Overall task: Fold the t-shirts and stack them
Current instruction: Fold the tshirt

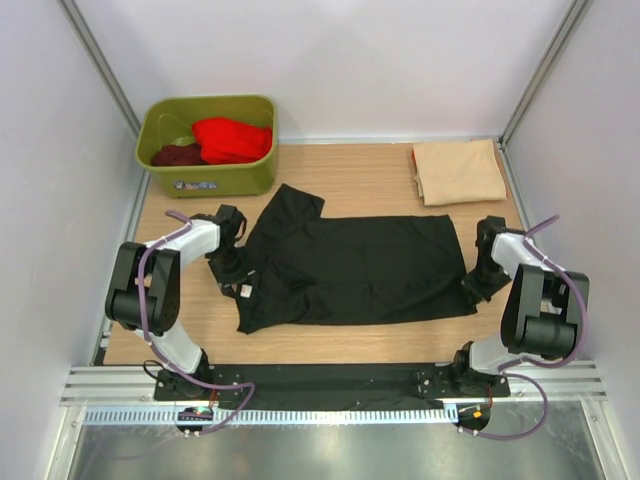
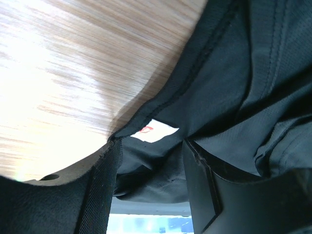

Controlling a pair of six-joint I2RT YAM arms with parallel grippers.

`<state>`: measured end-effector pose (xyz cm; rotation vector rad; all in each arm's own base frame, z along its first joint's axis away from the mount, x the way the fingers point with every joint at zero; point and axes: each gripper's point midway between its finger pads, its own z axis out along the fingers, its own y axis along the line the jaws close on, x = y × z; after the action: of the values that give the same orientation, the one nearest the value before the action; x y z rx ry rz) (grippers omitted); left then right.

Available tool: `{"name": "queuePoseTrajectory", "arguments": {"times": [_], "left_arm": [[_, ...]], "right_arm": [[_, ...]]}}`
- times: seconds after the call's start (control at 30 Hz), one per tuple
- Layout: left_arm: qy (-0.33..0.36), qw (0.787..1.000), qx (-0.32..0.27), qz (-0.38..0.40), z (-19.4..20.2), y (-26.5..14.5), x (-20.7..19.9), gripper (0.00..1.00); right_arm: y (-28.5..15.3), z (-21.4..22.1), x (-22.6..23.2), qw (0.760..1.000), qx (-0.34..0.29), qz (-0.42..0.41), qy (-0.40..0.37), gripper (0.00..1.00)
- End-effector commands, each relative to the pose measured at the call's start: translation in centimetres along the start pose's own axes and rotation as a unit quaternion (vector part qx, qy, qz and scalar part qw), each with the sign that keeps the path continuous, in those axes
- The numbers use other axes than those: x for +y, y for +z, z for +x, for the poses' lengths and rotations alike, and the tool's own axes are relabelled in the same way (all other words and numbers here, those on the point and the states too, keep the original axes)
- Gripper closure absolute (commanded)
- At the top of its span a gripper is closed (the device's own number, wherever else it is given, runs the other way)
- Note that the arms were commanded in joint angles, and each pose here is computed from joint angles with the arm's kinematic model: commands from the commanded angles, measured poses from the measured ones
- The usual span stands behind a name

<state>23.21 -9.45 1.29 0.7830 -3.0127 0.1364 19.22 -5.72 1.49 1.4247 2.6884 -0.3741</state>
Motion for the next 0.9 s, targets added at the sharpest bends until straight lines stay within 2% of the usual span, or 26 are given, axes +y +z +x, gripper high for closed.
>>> {"name": "queuePoseTrajectory", "arguments": {"times": [0.0, 0.1, 0.23, 0.4, 0.47, 0.53, 0.63, 0.73, 0.87], "left_arm": [[-0.010, 0.998, -0.011, -0.064, -0.2, 1.5, 2.9, 0.44], [-0.017, 0.997, -0.017, -0.075, -0.3, 1.5, 3.3, 0.43], [-0.018, 0.999, -0.024, -0.043, -0.8, 0.4, 1.9, 0.43], [0.003, 0.999, -0.048, 0.008, -2.4, -3.2, -1.0, 0.41], [0.012, 0.997, -0.062, 0.035, -3.0, -4.4, -2.1, 0.40], [0.018, 0.995, -0.068, 0.064, -3.4, -5.5, -3.5, 0.40], [0.023, 0.993, -0.069, 0.089, -3.8, -5.9, -4.7, 0.40], [0.033, 0.992, -0.066, 0.099, -4.2, -5.1, -5.5, 0.40], [0.040, 0.995, -0.050, 0.077, -4.4, -3.1, -5.0, 0.40]], "right_arm": [[-0.6, -1.3, -1.0, 0.998, -0.050, 0.002, 0.036, 0.99], [-1.1, -1.2, -1.0, 0.997, -0.059, -0.014, 0.042, 0.98], [-1.2, -1.0, -1.0, 0.998, -0.052, -0.020, 0.034, 0.80], [-5.0, -3.1, -0.1, 0.996, -0.063, -0.037, 0.051, 0.68], [-6.0, -3.4, 0.2, 0.996, -0.059, -0.047, 0.057, 0.65], [-7.0, -3.4, 2.1, 0.993, -0.046, -0.092, 0.059, 0.65], [-6.4, -2.3, 3.4, 0.992, -0.008, -0.113, 0.056, 0.65], [-5.5, -1.3, 3.7, 0.992, 0.015, -0.114, 0.058, 0.66], [-4.7, -0.7, 3.0, 0.992, 0.013, -0.099, 0.079, 0.67]]}}
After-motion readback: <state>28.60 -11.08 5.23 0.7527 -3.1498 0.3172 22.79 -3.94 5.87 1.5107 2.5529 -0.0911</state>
